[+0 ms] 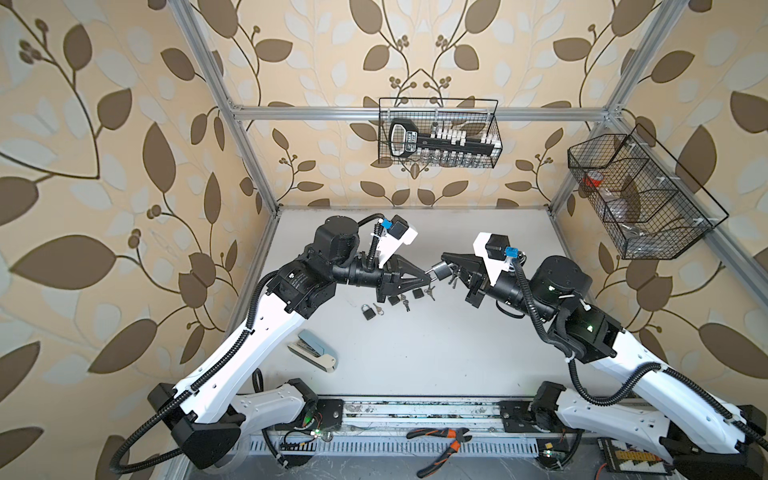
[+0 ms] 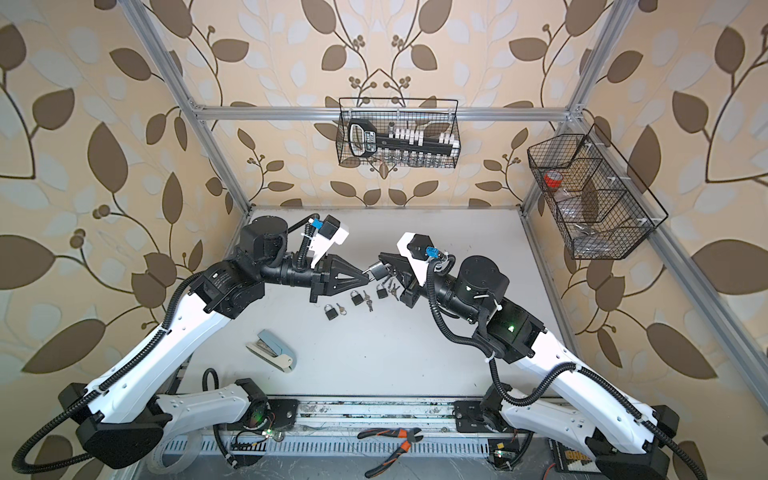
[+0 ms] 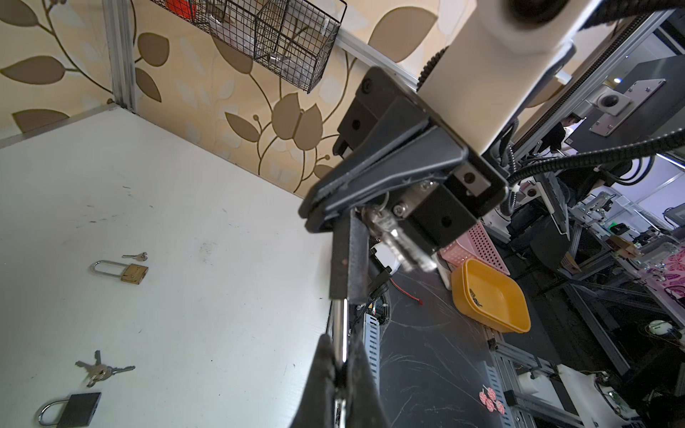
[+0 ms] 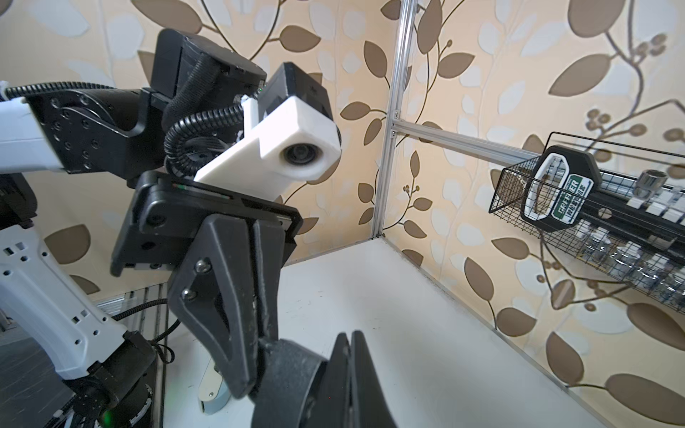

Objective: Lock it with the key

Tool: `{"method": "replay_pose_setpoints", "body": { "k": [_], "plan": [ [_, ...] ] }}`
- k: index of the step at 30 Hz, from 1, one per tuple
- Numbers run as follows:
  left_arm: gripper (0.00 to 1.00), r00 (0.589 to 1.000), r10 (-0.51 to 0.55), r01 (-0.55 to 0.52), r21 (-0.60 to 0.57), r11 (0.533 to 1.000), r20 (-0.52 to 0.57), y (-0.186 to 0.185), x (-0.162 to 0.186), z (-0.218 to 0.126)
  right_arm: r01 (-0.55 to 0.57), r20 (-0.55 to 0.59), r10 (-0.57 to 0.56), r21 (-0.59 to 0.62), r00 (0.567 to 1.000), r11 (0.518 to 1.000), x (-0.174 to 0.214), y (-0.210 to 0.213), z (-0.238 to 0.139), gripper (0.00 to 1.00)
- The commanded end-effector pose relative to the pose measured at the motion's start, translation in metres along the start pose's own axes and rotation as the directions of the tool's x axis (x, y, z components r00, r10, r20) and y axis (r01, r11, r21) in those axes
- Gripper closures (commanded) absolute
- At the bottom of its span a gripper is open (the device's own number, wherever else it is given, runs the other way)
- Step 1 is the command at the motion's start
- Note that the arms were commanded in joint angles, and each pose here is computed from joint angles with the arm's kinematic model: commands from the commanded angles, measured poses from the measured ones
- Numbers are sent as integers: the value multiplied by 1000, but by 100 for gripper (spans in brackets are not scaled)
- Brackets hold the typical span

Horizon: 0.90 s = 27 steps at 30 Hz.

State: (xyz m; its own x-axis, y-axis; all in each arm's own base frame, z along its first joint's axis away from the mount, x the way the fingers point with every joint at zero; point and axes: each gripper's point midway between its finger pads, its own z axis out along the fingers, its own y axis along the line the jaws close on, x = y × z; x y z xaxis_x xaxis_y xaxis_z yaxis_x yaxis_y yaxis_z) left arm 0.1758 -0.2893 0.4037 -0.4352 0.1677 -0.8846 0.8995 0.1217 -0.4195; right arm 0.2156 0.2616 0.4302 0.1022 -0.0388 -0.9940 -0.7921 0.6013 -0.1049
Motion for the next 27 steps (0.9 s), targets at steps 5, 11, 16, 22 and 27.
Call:
{"method": "replay_pose_setpoints", "body": {
  "k": [5, 11, 16, 22, 27],
  "plan": [
    [100, 996, 74, -75, 2, 997, 54, -8, -19, -6, -14, -31, 24, 291, 999, 957, 7, -49, -20, 85],
    [100, 996, 79, -79, -1, 997, 38, -10, -15, -7, -70, -45, 93, 371, 995, 926, 11, -85, -35, 46],
    [100, 995, 94, -94, -9, 996, 26, -12, -13, -10, -59, -16, 65, 248, 998, 967, 0, -74, -41, 47],
    [100, 991, 135, -135, -11, 991, -20, -17, -9, -15, 20, 70, -9, -158, 997, 987, -23, -10, -47, 47],
    [100, 983, 174, -175, -15, 984, -65, -17, -7, -17, -4, 81, 36, -362, 996, 932, -26, 13, -47, 34]
  ]
}}
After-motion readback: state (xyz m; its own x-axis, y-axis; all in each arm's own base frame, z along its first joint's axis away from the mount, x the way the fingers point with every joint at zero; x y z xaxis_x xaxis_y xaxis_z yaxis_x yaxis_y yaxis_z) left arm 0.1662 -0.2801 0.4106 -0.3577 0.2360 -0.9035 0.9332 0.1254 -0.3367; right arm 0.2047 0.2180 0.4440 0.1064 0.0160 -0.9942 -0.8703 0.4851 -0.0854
